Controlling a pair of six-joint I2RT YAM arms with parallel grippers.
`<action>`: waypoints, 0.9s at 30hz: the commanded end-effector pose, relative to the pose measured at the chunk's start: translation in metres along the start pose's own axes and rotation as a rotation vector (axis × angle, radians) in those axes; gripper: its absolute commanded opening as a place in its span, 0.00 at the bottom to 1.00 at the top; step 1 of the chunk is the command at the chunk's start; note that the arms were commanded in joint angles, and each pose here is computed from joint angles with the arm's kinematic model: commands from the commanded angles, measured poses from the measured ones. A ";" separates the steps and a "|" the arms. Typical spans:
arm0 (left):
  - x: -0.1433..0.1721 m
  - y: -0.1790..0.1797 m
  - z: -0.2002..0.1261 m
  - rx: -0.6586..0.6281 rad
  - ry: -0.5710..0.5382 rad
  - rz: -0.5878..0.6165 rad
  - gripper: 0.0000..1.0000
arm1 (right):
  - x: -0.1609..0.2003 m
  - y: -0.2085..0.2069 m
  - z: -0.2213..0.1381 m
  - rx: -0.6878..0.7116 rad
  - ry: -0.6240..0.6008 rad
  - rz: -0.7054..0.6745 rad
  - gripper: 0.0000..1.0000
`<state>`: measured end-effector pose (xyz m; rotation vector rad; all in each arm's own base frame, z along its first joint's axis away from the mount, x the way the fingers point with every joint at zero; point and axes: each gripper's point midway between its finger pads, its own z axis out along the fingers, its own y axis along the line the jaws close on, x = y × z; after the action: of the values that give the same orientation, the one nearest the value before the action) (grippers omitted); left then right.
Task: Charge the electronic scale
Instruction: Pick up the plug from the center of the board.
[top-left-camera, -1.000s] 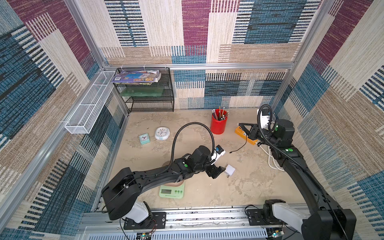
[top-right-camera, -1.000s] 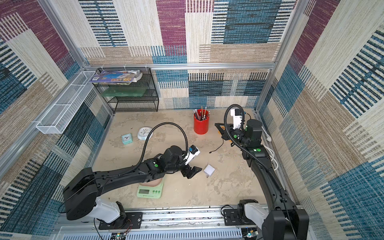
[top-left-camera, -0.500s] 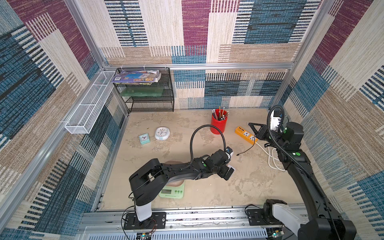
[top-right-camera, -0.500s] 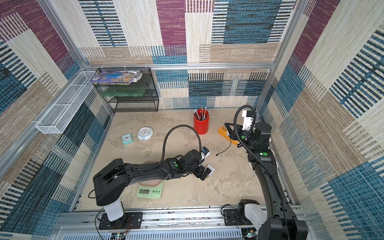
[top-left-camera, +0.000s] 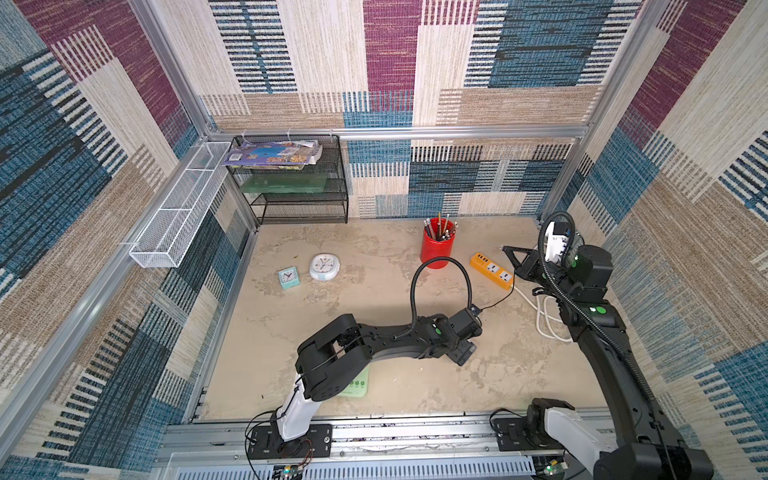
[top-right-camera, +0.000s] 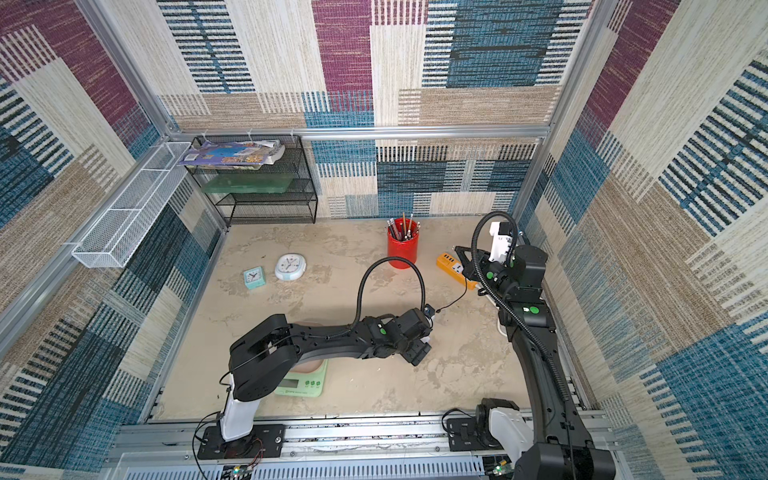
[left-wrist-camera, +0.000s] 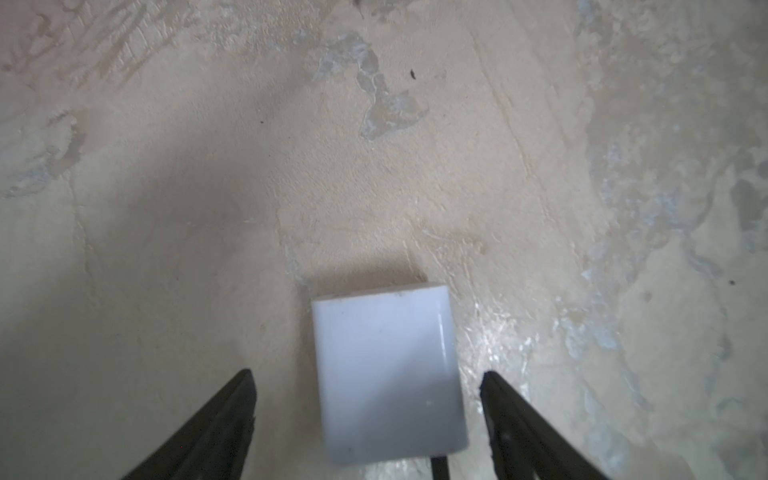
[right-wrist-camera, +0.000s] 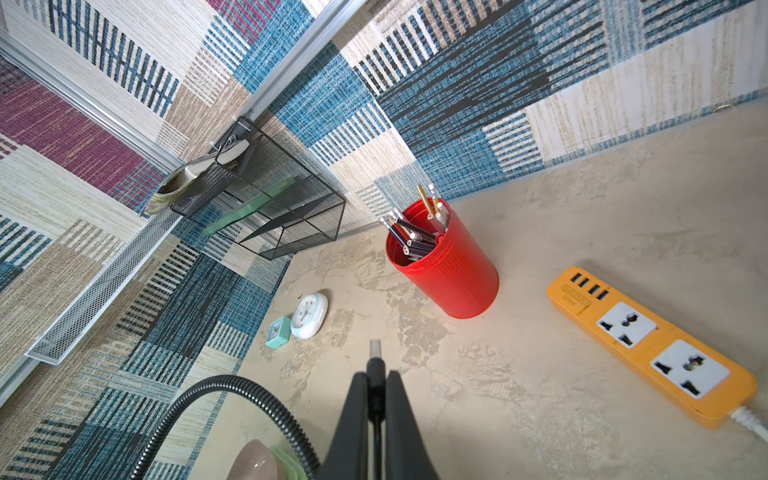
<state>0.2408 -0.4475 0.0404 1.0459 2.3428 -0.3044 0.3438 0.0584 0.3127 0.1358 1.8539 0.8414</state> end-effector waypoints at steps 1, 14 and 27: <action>0.008 0.005 0.004 -0.037 0.040 -0.002 0.80 | -0.003 0.002 -0.002 0.003 -0.007 -0.009 0.00; 0.003 0.001 -0.005 0.041 -0.024 0.083 0.46 | -0.001 0.009 -0.001 -0.028 0.023 -0.002 0.00; -0.032 0.054 -0.104 0.085 -0.327 0.291 0.41 | 0.033 0.066 0.013 -0.228 0.197 -0.080 0.00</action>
<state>0.2541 -0.3860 0.1130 1.2060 2.0428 -0.3874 0.3300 0.1137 0.3232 -0.0788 1.9069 0.9960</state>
